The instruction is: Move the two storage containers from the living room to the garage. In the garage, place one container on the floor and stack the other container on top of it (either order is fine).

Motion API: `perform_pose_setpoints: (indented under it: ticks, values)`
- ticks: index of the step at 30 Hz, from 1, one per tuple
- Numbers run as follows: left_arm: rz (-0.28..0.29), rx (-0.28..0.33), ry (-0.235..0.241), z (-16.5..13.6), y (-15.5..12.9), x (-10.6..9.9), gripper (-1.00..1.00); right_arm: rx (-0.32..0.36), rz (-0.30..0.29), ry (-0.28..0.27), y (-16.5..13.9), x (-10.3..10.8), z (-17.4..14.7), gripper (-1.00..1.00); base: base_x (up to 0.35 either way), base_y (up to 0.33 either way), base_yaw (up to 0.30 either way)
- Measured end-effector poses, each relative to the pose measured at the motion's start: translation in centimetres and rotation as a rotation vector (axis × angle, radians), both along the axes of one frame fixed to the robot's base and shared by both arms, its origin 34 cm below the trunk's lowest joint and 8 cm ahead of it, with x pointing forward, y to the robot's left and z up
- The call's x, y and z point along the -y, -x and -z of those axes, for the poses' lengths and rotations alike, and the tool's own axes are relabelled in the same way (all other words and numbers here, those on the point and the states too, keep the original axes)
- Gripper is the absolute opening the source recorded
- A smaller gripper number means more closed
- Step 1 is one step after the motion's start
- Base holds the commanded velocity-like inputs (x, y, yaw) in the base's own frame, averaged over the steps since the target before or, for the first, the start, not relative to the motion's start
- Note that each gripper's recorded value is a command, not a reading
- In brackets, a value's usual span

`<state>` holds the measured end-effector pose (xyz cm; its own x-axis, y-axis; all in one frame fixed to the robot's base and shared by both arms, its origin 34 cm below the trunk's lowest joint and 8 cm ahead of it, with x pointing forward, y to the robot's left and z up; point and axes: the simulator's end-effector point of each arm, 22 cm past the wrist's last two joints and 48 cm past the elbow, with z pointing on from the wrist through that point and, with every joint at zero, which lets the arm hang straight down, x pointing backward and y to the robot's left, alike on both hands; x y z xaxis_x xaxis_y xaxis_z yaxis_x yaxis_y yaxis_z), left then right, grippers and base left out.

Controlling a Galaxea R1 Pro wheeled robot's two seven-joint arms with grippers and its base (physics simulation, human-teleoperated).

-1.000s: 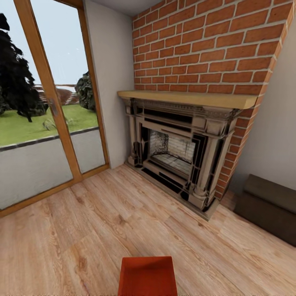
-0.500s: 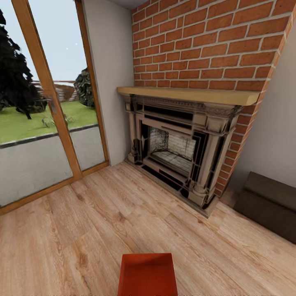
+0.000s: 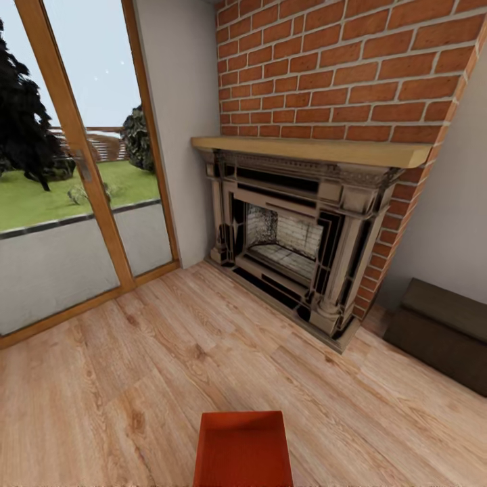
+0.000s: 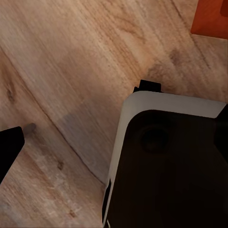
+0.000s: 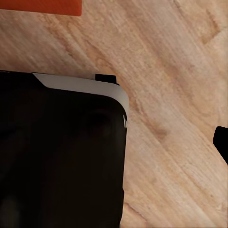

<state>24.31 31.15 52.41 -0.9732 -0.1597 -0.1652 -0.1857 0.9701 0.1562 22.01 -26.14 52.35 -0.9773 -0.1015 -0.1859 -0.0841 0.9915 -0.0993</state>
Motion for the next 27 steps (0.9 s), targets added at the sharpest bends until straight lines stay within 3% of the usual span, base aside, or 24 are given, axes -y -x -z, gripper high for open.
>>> perform_pose_setpoints:
  ticks: [27]
  values:
    - [0.0,-0.041,0.0,0.4,1.6,0.0,1.0,-0.042,0.001,0.001,1.6,0.0,0.3,1.0,0.0,0.0,0.0]
